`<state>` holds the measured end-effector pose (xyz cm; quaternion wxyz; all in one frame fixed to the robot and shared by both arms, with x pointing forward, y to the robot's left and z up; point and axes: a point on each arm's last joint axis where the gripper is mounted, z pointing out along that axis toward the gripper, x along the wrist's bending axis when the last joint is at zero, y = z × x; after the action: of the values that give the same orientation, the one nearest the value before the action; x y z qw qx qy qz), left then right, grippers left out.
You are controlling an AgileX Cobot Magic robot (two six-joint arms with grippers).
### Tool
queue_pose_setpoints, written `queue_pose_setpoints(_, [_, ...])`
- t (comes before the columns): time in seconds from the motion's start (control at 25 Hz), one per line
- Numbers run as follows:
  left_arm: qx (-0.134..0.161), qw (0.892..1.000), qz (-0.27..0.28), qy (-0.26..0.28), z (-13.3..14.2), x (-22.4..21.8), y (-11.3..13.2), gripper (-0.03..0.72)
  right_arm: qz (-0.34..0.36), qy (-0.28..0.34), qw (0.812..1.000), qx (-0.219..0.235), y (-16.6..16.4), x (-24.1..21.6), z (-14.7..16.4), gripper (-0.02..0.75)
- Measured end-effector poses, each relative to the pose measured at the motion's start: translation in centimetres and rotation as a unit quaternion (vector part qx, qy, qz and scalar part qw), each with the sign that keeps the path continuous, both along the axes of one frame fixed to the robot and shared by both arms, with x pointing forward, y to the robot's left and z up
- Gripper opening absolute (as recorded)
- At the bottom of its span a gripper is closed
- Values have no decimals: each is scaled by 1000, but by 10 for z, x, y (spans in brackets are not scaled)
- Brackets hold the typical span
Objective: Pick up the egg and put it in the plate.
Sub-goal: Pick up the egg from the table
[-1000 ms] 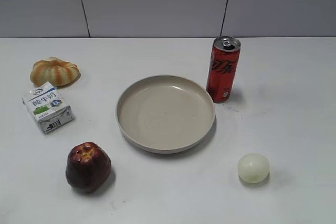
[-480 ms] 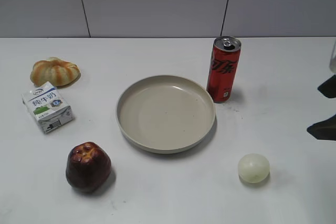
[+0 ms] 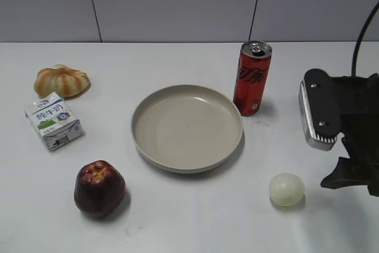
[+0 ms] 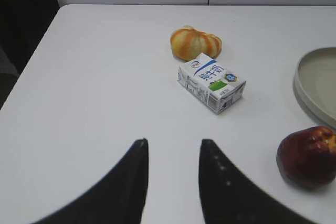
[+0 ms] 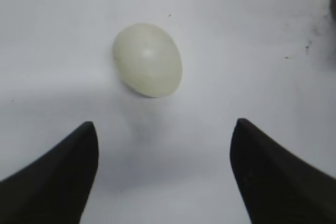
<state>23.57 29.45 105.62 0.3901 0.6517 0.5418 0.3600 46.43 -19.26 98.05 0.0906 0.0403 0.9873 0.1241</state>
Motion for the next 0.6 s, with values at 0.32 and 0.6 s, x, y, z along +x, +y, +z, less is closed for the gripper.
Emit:
queue_pose_setpoints(0.32, [0,1000,0,0,0,0,0,240,7,-7,1000,-9,7,5,-9,592])
queue_pose_setpoints(0.6, [0,1000,0,0,0,0,0,240,6,-10,1000,-8,7,5,-9,592])
